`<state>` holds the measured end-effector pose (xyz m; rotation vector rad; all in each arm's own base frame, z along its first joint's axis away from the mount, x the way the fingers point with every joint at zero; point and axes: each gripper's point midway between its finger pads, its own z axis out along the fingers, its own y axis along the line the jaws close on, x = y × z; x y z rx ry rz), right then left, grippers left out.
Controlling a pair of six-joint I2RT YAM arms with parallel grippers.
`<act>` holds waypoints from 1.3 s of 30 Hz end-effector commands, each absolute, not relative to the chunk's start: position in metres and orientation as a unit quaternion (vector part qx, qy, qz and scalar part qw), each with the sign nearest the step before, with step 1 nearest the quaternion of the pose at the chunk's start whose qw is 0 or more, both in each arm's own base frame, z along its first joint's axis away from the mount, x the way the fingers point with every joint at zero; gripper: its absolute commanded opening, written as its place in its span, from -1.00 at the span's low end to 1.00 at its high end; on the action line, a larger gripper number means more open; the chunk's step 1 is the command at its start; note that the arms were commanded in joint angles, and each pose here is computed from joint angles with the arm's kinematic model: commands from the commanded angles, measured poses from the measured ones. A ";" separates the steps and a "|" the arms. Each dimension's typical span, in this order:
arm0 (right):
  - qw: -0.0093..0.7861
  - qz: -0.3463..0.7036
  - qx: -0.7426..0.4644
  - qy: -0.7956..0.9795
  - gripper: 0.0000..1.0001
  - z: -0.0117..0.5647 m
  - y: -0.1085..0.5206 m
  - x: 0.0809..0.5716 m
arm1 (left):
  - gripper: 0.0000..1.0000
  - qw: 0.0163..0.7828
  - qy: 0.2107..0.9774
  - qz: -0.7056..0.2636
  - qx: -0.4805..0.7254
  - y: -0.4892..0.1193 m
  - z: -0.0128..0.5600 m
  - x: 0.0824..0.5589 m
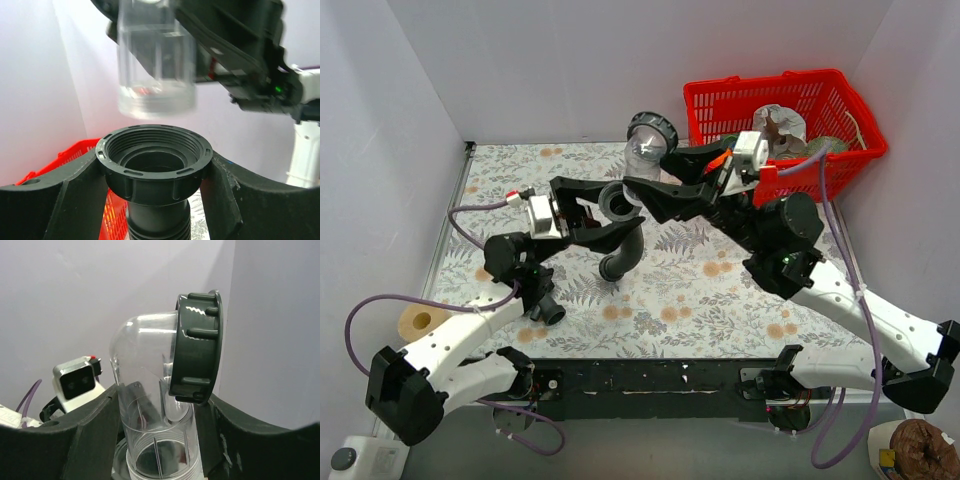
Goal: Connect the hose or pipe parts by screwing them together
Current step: Install the adaptor on the pipeline.
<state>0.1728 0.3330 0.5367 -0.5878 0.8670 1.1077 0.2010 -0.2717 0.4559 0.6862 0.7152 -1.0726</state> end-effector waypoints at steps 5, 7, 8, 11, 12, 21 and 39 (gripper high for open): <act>0.775 0.482 -0.237 0.334 -0.97 0.593 0.277 0.147 | -1.00 0.711 0.286 -0.521 0.377 -0.272 0.437 0.160; 0.771 0.484 -0.241 0.336 -0.97 0.589 0.278 0.146 | -1.00 0.707 0.285 -0.525 0.378 -0.272 0.436 0.159; 0.770 0.485 -0.241 0.336 -0.97 0.588 0.277 0.145 | -1.00 0.706 0.286 -0.527 0.378 -0.273 0.435 0.160; 0.765 0.486 -0.248 0.342 -0.97 0.581 0.279 0.144 | -0.96 0.703 0.285 -0.532 0.378 -0.273 0.436 0.158; 0.763 0.488 -0.249 0.343 -0.97 0.580 0.279 0.144 | -0.95 0.701 0.286 -0.533 0.377 -0.273 0.437 0.157; 0.732 0.515 -0.263 0.361 -0.97 0.559 0.298 0.144 | -0.92 0.672 0.305 -0.570 0.360 -0.276 0.445 0.156; 0.637 0.599 -0.307 0.375 -0.97 0.530 0.346 0.137 | -0.97 0.658 0.317 -0.604 0.319 -0.273 0.445 0.158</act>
